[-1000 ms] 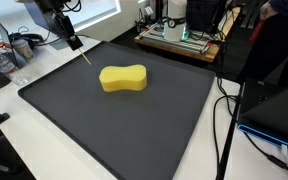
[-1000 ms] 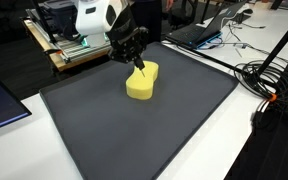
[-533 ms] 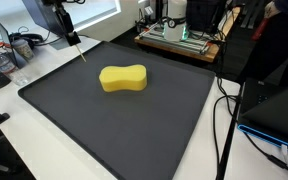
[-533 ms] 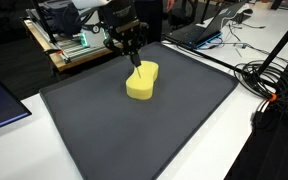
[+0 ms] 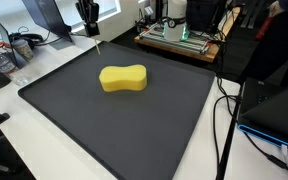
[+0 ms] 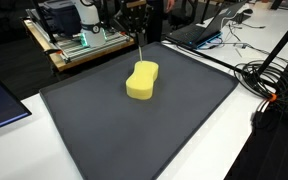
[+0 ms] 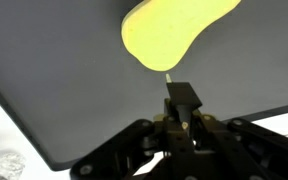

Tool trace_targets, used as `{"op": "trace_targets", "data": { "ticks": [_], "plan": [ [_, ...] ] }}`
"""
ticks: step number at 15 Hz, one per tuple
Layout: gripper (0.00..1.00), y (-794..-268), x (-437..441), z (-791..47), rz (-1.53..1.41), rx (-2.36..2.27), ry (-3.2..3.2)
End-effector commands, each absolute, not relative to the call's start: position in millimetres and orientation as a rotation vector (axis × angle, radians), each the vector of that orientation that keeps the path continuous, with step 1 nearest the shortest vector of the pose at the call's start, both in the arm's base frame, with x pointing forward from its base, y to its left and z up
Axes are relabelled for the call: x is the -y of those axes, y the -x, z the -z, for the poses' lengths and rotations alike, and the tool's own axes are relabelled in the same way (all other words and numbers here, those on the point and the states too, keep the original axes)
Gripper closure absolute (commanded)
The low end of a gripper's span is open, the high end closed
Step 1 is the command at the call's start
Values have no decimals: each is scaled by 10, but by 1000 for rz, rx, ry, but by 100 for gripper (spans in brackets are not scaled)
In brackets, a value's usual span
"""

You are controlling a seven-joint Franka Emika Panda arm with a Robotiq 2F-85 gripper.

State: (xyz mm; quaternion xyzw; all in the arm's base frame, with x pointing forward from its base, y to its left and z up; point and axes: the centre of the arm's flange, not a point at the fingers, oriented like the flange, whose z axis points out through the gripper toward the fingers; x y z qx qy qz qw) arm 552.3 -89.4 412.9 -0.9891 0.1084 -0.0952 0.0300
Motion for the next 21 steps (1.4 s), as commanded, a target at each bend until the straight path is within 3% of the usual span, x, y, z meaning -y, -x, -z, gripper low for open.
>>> {"op": "trace_targets", "data": {
  "ticks": [1,5,6,10,11,21],
  "plan": [
    [97,-5025,445,-4176,413,-289,3138],
    [97,-4764,-84,-4116,461,-126,3194],
    [88,-5036,135,-4110,417,-166,3173],
    [88,-4883,-66,-4097,422,-115,3184],
    [97,-4882,-58,-4100,422,-117,3184],
    [97,-5011,-433,-3498,318,-157,3318]
  ]
}}
